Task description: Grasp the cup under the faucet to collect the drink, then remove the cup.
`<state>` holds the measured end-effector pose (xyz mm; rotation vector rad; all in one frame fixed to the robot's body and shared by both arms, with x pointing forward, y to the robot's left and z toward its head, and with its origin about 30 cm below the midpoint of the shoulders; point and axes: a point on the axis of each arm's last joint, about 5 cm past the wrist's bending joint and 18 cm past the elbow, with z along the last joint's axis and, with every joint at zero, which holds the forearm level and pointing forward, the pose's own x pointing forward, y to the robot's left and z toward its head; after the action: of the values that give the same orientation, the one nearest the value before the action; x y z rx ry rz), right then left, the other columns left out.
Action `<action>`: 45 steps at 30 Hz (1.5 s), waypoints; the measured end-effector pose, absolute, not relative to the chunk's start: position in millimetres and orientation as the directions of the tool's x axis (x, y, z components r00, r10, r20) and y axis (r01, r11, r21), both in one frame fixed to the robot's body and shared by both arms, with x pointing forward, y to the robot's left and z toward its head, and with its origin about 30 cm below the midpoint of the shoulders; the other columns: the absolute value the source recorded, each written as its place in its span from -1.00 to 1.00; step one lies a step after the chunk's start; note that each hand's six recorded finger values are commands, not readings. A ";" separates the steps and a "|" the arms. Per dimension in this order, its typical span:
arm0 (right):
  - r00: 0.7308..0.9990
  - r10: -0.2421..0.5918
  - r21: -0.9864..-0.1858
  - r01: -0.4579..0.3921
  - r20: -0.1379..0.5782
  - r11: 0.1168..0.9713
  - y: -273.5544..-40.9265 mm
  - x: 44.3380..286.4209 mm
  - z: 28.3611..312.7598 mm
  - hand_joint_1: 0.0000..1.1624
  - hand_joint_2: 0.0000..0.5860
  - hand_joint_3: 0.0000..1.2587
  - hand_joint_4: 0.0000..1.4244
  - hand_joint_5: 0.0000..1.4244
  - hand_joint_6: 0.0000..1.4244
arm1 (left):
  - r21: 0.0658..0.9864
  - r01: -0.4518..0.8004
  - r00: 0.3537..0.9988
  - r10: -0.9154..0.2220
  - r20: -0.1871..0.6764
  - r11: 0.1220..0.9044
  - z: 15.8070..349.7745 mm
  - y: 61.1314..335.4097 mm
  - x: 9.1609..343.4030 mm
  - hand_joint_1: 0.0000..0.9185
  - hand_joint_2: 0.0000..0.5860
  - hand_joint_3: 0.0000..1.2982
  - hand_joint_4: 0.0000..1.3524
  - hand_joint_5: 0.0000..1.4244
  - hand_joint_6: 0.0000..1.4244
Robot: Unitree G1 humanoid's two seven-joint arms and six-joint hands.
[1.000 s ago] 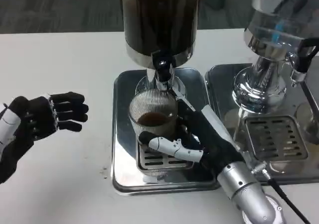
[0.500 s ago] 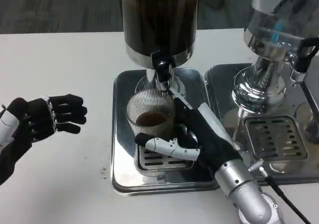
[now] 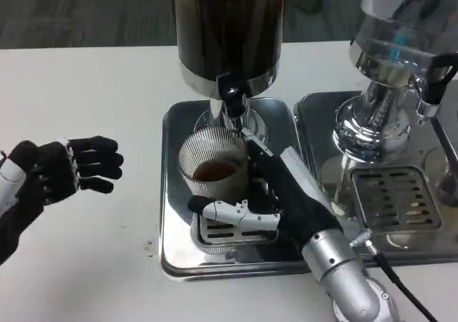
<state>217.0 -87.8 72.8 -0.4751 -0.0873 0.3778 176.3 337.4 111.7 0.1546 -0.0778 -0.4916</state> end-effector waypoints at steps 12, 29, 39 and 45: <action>0.944 0.329 -0.512 -0.285 -0.006 0.810 -82.8 216.2 76.1 0.14 -1.00 -0.57 -0.58 -0.31 -0.11 | 0.170 0.466 0.878 -0.477 0.031 0.868 111.9 337.4 174.4 -1.00 -0.53 -0.40 -0.48 -0.51 -0.40; 0.965 0.260 -0.565 -0.190 0.046 0.803 -70.9 203.3 71.4 0.25 -1.00 -0.30 -0.18 0.18 0.69 | 0.177 0.467 0.879 -0.477 0.017 0.866 112.2 338.3 172.9 -1.00 -0.55 -0.39 -0.48 -0.51 -0.40; 0.977 0.192 -0.562 -0.109 0.091 0.820 -71.0 196.4 65.8 0.28 -1.00 -0.16 -0.01 0.34 0.84 | 0.178 0.467 0.879 -0.477 0.014 0.866 112.3 338.3 173.0 -1.00 -0.56 -0.39 -0.47 -0.51 -0.40; 0.983 0.144 -0.547 -0.060 0.113 0.835 -73.8 191.5 61.2 0.30 -0.95 -0.14 0.01 0.38 0.88 | 0.179 0.468 0.878 -0.478 0.015 0.865 112.4 338.1 173.4 -1.00 -0.55 -0.39 -0.47 -0.52 -0.40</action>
<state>191.5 -73.8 61.2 -0.5732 -0.1520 0.1087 173.4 338.1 112.4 0.1729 -0.0592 -0.4961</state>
